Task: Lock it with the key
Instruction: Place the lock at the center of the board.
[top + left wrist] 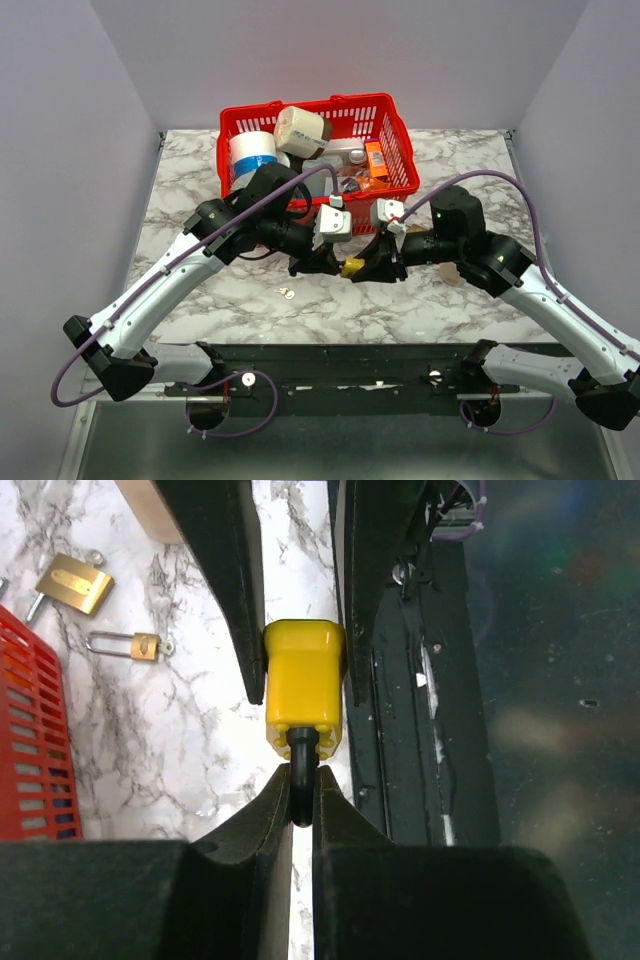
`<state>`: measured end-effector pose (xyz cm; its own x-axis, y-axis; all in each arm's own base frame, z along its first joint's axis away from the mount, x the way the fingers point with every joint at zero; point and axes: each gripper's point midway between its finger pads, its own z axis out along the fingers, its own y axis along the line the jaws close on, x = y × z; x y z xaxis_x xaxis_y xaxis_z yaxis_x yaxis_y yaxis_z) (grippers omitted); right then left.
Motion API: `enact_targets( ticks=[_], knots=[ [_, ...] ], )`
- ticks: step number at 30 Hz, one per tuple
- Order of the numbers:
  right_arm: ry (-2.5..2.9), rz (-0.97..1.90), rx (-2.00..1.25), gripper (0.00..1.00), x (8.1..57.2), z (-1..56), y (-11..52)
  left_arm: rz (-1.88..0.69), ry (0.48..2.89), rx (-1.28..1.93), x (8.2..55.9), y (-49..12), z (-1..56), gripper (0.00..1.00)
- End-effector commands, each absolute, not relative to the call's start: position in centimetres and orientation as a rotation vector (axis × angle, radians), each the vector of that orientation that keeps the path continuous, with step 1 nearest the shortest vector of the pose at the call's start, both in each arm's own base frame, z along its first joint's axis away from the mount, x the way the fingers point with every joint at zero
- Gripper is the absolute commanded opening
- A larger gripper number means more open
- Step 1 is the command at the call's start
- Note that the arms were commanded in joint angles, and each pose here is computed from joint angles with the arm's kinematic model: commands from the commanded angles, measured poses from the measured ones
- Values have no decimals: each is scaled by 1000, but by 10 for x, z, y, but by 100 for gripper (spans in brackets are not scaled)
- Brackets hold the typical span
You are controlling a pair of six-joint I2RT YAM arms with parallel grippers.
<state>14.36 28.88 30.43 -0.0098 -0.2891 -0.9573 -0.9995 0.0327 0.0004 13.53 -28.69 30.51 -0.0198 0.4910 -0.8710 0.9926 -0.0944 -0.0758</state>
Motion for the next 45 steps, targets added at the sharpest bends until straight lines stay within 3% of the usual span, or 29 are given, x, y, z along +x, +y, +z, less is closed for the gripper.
enact_targets(
  ticks=[1,3,4,6,8,10,14,22,27,39,45],
  knots=[
    [1471,982,-1377,6,152,300,288,-1030,1516,1565,145,-294,331,0],
    [1470,970,-1339,1,157,305,289,-1018,1563,1473,160,-292,333,18],
    [1507,942,-1289,1,165,306,288,-1051,1616,1398,163,-288,338,40],
    [1491,898,-1222,1,174,318,285,-1059,1666,1250,187,-276,342,56],
    [1498,867,-1131,1,185,325,281,-1161,1694,1091,196,-268,356,86],
    [1434,826,-1017,1,195,349,275,-1156,1725,888,219,-247,371,98],
    [1313,747,-867,1,213,391,265,-1268,1750,474,244,-237,401,99],
    [1131,665,-652,1,242,455,259,-1361,1644,178,264,-238,442,99],
    [1116,657,-598,1,255,460,272,-1406,1619,154,263,-255,459,99],
    [1062,681,-552,1,252,474,288,-1371,1748,-21,274,-273,422,99],
    [1090,657,-505,1,257,469,293,-1408,1709,-14,269,-282,431,98]
  ],
)
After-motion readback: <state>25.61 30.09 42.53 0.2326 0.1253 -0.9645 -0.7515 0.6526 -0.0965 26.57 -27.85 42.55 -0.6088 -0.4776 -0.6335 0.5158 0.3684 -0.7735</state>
